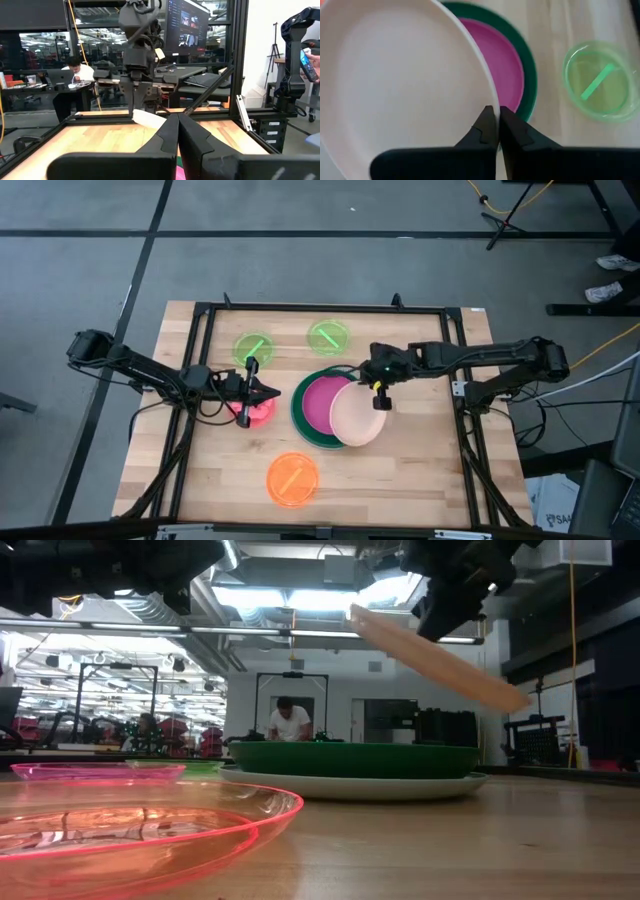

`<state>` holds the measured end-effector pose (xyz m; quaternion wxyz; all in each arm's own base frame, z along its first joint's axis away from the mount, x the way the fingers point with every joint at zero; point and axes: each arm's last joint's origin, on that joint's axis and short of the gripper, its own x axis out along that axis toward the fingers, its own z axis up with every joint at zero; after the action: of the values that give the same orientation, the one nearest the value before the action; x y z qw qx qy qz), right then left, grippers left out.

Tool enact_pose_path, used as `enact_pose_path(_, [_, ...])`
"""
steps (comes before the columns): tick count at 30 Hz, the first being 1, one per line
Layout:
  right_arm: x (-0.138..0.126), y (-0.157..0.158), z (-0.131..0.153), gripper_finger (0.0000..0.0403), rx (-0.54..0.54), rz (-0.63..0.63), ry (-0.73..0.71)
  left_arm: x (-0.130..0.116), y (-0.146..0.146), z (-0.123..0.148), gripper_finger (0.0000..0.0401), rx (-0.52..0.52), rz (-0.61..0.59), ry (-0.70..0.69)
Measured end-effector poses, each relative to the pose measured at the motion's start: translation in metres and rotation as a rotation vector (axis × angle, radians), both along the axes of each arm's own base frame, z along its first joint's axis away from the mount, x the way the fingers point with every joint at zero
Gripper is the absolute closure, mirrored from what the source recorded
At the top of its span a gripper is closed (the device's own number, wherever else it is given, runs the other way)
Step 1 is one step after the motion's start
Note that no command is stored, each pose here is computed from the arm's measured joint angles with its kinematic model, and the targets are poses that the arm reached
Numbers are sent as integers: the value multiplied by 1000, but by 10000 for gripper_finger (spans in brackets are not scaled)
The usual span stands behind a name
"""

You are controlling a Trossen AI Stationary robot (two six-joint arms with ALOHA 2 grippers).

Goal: Stack plastic plates
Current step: Stack the orange plate on top of the pink plate

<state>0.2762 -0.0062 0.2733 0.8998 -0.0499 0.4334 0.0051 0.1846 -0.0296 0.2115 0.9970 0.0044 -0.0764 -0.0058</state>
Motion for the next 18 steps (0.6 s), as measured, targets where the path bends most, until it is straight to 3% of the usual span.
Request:
enact_pose_path(7, [8, -6, 4, 403, -12, -26, -82, 0, 0, 0, 397, 0, 0, 0])
enact_pose_path(18, [10, -43, -1, 403, 8, -138, -88, 0, 0, 0, 397, 0, 2, 0])
